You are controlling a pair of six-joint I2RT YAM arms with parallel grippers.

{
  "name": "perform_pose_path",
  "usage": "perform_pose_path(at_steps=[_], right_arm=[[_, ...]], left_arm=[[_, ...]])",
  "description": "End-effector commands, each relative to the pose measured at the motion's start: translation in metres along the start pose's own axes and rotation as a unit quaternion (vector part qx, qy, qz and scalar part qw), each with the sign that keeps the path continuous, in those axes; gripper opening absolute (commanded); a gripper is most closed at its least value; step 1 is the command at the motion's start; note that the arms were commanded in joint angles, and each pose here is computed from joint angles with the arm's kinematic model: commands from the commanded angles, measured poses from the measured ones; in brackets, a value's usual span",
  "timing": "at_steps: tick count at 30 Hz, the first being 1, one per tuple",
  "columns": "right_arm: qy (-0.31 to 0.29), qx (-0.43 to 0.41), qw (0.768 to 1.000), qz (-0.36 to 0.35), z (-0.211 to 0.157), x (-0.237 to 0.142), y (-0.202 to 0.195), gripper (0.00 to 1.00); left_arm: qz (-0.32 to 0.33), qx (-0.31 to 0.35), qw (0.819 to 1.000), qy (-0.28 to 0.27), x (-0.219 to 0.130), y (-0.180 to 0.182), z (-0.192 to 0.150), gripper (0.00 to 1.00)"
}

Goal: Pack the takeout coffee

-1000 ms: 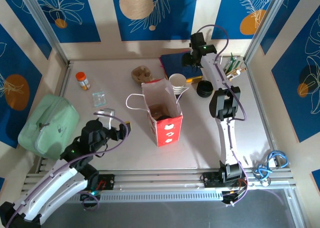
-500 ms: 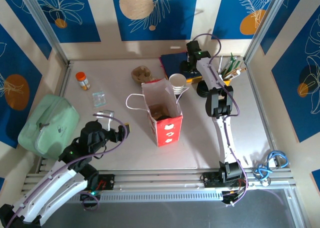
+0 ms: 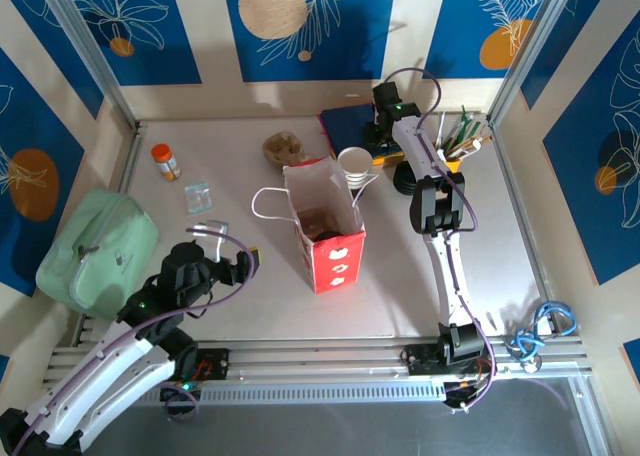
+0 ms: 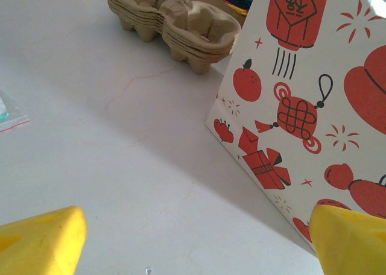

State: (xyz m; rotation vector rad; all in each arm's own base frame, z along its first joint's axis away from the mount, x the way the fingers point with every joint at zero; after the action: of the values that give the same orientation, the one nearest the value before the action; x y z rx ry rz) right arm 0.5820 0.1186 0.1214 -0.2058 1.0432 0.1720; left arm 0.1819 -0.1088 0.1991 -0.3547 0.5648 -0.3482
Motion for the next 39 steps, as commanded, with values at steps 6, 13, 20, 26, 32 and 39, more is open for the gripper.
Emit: perform_pose_path(at_steps=[6, 13, 20, 26, 32, 39], right_arm=[[-0.019, 0.008, 1.0, 0.018, 0.01, -0.007, 0.001, 0.35], [-0.044, 0.021, 0.998, 0.034, 0.023, -0.029, 0.002, 0.33], [-0.076, 0.036, 0.995, 0.051, 0.037, -0.055, -0.001, 0.29], [-0.084, 0.039, 0.994, 0.052, 0.041, -0.067, -0.004, 0.24], [-0.096, 0.04, 0.993, 0.051, 0.046, -0.083, -0.006, 0.21], [-0.122, 0.04, 0.99, 0.051, 0.055, -0.119, -0.008, 0.11]], left_arm=[[-0.013, -0.014, 1.0, -0.019, -0.006, -0.007, 0.015, 0.94], [-0.012, -0.013, 1.0, -0.019, -0.006, -0.007, 0.015, 0.94], [-0.011, -0.013, 1.0, -0.017, -0.006, -0.006, 0.014, 0.94], [-0.01, -0.013, 1.0, -0.016, -0.006, -0.006, 0.013, 0.95], [-0.011, -0.013, 1.0, -0.018, -0.007, -0.006, 0.014, 0.94], [-0.011, -0.014, 1.0, -0.019, -0.008, -0.007, 0.015, 0.94]])
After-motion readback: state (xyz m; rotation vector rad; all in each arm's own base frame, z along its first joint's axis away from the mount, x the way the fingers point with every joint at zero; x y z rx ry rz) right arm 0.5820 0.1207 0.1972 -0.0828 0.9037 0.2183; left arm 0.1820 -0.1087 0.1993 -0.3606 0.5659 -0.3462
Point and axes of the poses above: each hand's point on the last joint's axis, 136 mm out from that joint toward the fingers, its own x axis out along the fingers, its own y axis along the line the jaws close on, z = x × y, the point moved 5 cm from there along -x, back along the fingers, and after that the axes turned 13 degrees about -x, right-handed, at the moved point
